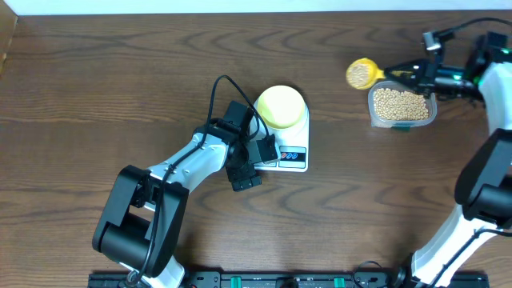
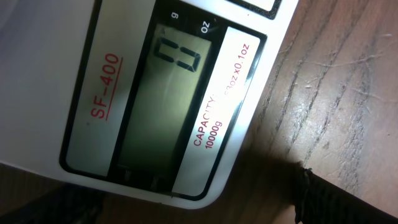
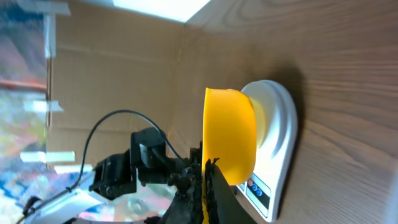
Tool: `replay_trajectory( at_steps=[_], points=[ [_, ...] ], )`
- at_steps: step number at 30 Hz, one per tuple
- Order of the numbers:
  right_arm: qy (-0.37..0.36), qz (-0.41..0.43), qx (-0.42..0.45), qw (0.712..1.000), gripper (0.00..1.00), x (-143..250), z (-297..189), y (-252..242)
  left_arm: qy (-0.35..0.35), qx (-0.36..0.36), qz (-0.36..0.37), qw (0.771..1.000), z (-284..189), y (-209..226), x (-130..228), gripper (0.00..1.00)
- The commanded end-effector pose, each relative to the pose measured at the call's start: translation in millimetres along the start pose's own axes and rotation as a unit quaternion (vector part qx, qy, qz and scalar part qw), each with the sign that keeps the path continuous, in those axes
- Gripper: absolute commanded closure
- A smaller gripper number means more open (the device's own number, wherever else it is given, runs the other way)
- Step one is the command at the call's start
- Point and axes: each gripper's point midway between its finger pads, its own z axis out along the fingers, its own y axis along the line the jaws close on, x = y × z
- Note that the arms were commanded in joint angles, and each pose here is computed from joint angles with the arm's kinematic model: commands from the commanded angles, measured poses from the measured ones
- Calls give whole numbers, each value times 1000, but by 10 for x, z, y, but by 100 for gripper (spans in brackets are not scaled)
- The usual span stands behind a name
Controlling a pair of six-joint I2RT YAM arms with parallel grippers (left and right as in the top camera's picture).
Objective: Scoop item into bowl and weigh 50g on scale
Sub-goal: 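Carry the filled yellow scoop with the right gripper over the yellow bowl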
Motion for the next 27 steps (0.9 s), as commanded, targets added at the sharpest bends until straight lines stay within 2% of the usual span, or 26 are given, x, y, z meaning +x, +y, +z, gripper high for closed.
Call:
replay_trajectory(
  at_steps=[1,13,22,27],
  points=[
    [25,-13,-30,999,99,77,250,223,15,36,12,999,184,-145,83,2],
    [98,-58,-57,992,99,315,963,507,15,36,12,999,184,-145,83,2],
    [121,-115,-71,983,99,390,1314,660,15,36,12,999,184,-145,83,2],
    [129,-128,-21,983,99,441,1453,526,15,36,12,999,184,-145,83,2]
  ],
)
